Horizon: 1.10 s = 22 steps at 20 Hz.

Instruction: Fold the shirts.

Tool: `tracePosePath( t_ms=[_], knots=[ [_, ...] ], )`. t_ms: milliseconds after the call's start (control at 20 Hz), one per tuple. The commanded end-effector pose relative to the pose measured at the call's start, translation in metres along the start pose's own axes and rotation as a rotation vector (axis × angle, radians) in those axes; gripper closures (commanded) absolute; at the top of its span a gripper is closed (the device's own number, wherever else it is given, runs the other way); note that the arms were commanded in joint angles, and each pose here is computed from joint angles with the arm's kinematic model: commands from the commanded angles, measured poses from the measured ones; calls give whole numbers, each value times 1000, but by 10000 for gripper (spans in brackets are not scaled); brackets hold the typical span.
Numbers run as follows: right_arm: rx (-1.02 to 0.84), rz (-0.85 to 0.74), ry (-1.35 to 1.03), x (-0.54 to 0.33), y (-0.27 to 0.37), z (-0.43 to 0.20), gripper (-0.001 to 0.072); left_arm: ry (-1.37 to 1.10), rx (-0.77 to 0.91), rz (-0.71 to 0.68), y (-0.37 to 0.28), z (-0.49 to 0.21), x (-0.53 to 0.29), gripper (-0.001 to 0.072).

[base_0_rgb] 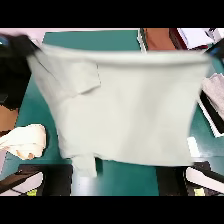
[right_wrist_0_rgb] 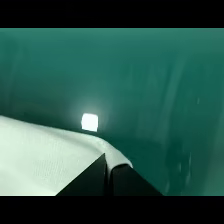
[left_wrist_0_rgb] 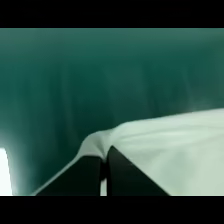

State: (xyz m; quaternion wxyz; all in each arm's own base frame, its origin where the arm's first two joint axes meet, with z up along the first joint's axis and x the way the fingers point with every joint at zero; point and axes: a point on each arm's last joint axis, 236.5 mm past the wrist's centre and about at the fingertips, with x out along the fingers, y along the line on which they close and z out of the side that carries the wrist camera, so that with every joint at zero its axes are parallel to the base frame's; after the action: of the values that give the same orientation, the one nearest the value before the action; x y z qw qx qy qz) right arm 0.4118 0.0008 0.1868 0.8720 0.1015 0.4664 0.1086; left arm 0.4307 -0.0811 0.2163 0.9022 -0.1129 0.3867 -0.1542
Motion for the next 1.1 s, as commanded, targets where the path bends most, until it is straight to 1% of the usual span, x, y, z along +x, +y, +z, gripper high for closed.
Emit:
tracePosePath(
  t_ms=[0,100,200,300,400,500,600,650,950,1000,1050],
  knots=[
    [42,-50,254,118,-31,-48,696,227,-128,16,47,-66,111,682],
    [71,-35,274,156,-38,-44,696,228,-143,32,67,-68,151,682],
    [76,-18,234,175,-38,-20,696,212,-141,41,77,-56,172,682],
    [60,-18,181,174,-39,8,696,184,-115,56,82,-39,174,681],
    [32,-24,166,163,-37,20,696,200,-75,71,83,-35,166,681],
    [5,-21,207,154,-34,11,696,309,-58,86,88,-57,155,681],
    [-5,-57,262,150,-40,-10,696,448,-48,99,93,-91,146,681],
    [-10,-51,282,152,-36,-22,696,489,-56,99,95,-104,146,681],
    [34,-47,361,172,-34,-84,694,654,-134,91,102,-181,159,679],
    [47,-45,356,173,-34,-88,681,675,-140,92,103,-190,159,554],
    [47,-48,347,172,-34,-88,488,688,-146,92,103,-194,158,160]
  ],
)
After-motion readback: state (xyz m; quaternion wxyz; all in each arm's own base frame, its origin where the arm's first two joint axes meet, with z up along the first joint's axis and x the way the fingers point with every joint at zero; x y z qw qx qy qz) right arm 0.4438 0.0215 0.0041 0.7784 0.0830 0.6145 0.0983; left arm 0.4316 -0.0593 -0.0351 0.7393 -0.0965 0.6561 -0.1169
